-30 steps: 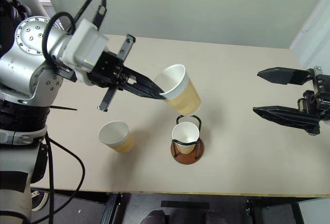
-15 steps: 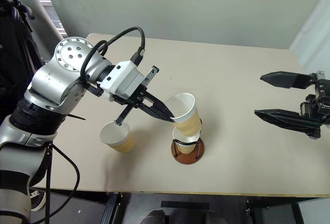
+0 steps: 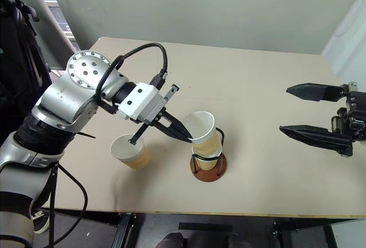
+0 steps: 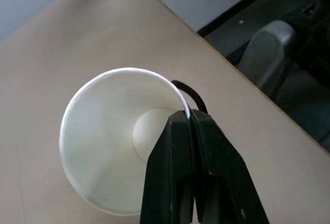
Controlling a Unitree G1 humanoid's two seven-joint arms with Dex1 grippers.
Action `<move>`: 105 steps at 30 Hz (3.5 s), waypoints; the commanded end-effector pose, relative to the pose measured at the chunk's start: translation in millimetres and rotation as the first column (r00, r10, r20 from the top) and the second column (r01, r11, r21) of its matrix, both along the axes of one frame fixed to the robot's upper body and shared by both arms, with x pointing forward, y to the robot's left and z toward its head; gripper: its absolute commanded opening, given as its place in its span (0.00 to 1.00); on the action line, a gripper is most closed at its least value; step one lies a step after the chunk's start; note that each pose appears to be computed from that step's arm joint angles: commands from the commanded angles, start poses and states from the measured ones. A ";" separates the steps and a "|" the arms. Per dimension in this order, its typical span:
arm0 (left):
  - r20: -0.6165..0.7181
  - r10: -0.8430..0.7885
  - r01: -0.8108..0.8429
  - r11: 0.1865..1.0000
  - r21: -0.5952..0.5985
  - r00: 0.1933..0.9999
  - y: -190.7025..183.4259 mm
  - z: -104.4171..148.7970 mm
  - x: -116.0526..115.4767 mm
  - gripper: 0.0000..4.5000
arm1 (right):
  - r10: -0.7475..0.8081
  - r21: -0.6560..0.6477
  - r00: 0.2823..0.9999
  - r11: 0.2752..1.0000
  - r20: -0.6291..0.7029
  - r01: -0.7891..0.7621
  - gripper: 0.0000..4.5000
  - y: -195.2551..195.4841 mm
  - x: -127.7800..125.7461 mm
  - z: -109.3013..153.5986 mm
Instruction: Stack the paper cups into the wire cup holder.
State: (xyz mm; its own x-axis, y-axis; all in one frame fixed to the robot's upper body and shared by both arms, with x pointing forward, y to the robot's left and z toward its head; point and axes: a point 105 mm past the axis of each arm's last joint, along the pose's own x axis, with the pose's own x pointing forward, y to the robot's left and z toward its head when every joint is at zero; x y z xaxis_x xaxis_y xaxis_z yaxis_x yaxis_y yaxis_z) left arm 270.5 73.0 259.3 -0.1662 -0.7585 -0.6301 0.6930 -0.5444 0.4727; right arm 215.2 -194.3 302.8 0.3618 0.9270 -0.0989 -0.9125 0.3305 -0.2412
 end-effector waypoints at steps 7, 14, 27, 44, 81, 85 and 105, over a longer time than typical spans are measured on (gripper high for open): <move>0.039 -0.044 0.042 0.997 0.057 0.998 -2.6 -5.8 -4.7 0.00 | -0.012 -0.021 0.998 1.000 0.059 0.014 1.00 -0.4 -5.4 9.7; 0.046 -0.037 0.034 0.997 0.071 0.998 -2.9 -8.8 -2.9 0.36 | -0.013 -0.020 0.998 1.000 0.055 0.014 1.00 0.4 -3.0 7.6; 0.068 0.355 -0.352 0.934 -0.061 0.932 75.9 28.8 17.2 0.99 | 0.031 -0.024 0.999 0.999 0.038 -0.030 1.00 2.8 6.4 3.4; -0.152 0.630 -0.612 0.776 0.152 0.761 143.7 -40.9 -22.3 0.99 | 0.080 -0.026 0.996 0.997 0.030 -0.079 1.00 5.2 19.5 -0.9; -0.018 0.353 -0.352 0.924 -0.151 0.935 55.3 31.8 23.3 0.01 | 0.098 0.005 0.994 0.995 0.057 -0.098 1.00 10.4 15.8 5.6; -0.001 0.092 -0.089 0.965 -0.248 0.996 8.7 66.8 3.3 0.01 | 0.103 0.005 0.993 0.995 0.059 -0.104 1.00 11.7 15.0 6.3; -0.014 -0.075 0.075 0.997 0.008 0.997 -6.3 11.3 -10.5 0.01 | 0.013 0.001 0.998 1.000 0.060 -0.013 1.00 5.0 4.7 3.1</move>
